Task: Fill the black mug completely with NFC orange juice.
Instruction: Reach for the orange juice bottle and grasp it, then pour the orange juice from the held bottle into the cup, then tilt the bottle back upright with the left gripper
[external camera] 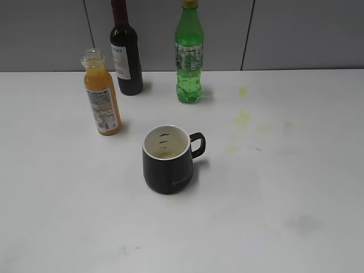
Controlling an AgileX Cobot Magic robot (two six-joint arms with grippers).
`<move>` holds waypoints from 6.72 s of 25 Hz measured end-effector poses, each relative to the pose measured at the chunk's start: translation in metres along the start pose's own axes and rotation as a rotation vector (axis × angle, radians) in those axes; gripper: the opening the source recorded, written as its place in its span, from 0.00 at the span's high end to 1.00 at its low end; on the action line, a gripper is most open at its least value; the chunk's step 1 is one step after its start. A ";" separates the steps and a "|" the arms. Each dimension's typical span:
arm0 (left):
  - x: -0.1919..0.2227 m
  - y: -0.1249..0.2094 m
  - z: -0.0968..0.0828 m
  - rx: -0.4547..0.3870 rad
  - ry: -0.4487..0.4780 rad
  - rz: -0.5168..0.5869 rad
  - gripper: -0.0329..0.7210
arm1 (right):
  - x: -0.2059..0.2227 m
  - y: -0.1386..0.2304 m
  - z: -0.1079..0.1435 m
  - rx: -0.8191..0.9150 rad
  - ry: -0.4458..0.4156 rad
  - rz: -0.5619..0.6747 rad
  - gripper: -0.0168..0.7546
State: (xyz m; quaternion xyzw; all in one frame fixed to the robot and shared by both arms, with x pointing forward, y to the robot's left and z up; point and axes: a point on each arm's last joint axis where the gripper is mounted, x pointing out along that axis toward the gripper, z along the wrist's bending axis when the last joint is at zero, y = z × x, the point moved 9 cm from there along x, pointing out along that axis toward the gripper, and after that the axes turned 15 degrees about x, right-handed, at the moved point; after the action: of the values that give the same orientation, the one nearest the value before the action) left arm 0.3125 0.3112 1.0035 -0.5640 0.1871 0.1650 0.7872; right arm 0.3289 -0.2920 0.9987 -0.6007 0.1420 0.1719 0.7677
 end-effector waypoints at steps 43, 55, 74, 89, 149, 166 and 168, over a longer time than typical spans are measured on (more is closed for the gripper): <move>0.000 0.000 0.000 0.000 0.000 0.000 0.10 | 0.000 0.000 0.000 -0.002 -0.001 0.001 0.26; -0.001 -0.003 0.001 0.000 -0.005 -0.016 0.14 | 0.000 0.000 0.000 -0.002 -0.001 0.002 0.26; 0.108 -0.130 0.017 -0.020 -0.068 -0.503 0.17 | 0.000 0.000 0.000 -0.002 -0.001 0.002 0.26; 0.247 -0.082 -0.091 0.112 0.239 -0.376 0.17 | 0.000 0.000 0.000 -0.002 -0.001 0.002 0.26; 0.384 -0.115 -0.166 0.334 0.443 -0.454 0.34 | 0.000 0.000 0.000 -0.002 -0.001 0.002 0.26; 0.349 -0.119 -0.197 0.489 0.552 -0.490 0.34 | 0.000 0.000 0.000 -0.002 -0.001 0.002 0.26; 0.350 -0.117 -0.198 0.532 0.544 -0.495 0.34 | 0.000 0.000 0.000 -0.002 -0.001 0.002 0.26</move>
State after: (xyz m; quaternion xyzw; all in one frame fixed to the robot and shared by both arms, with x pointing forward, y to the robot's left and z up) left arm 0.6526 0.1044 0.8741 -0.3927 0.2826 -0.2362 0.8427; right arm 0.3288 -0.2917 0.9984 -0.6012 0.1420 0.1733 0.7671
